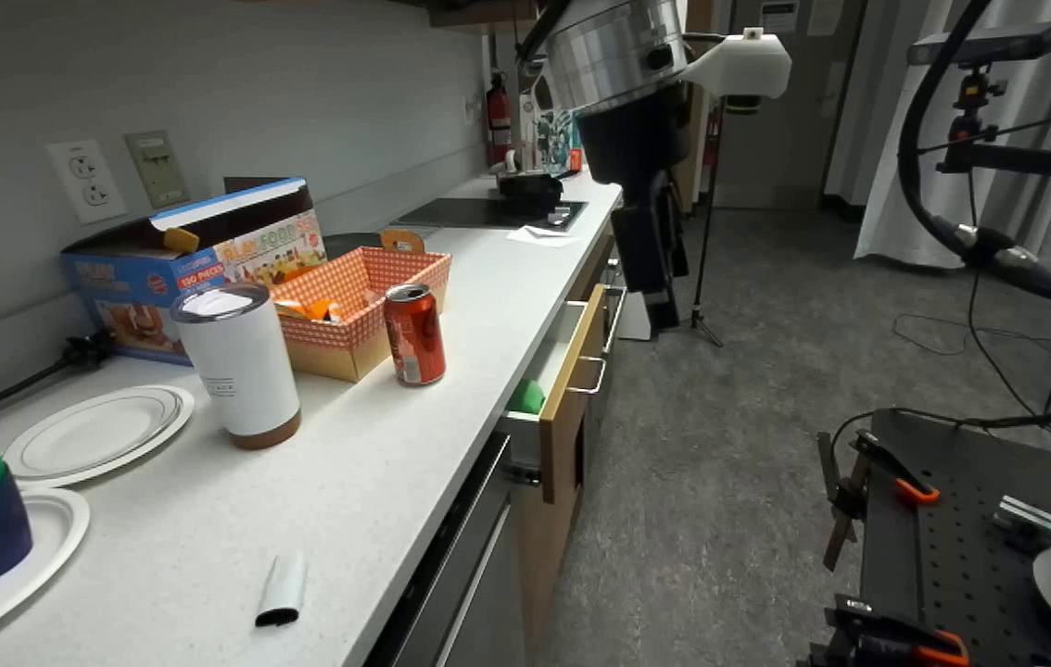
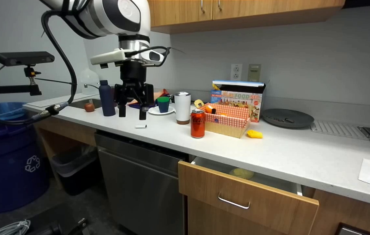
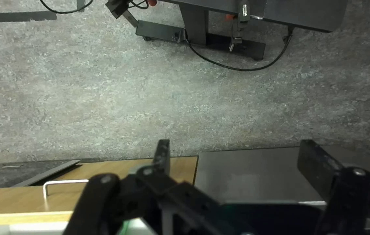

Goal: Open the drawer, remove all the objects and put them in the box, and then close the drawer

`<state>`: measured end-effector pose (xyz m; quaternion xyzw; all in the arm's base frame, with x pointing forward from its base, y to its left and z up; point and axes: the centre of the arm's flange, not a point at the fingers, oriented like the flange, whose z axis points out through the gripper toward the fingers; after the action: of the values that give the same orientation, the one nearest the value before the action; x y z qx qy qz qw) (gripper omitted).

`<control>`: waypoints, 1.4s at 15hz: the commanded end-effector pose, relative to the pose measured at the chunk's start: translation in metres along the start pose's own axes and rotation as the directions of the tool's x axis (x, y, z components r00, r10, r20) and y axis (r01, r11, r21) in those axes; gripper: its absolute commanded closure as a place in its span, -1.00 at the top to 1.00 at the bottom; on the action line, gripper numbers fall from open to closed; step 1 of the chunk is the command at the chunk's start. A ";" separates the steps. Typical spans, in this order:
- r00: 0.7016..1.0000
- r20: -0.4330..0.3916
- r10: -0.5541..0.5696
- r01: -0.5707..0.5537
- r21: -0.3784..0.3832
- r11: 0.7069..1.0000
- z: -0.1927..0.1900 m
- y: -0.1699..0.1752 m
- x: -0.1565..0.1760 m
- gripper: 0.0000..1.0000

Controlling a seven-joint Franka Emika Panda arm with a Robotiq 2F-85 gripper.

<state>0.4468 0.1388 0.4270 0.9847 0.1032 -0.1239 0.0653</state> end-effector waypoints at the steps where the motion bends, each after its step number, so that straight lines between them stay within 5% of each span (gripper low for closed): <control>1: 0.996 -0.050 0.069 -0.069 0.020 0.997 0.001 0.056 0.010 1.00; 10: 0.951 -0.165 0.262 -0.267 -0.004 0.964 0.060 0.187 0.066 1.00; 18: 0.948 -0.150 0.281 -0.282 0.010 0.959 0.072 0.191 0.064 1.00; 21: 0.963 -0.184 0.199 -0.203 -0.002 0.979 0.084 0.202 0.077 1.00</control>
<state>0.5340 -0.0462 0.3590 0.9959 -0.0222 -0.0376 0.0793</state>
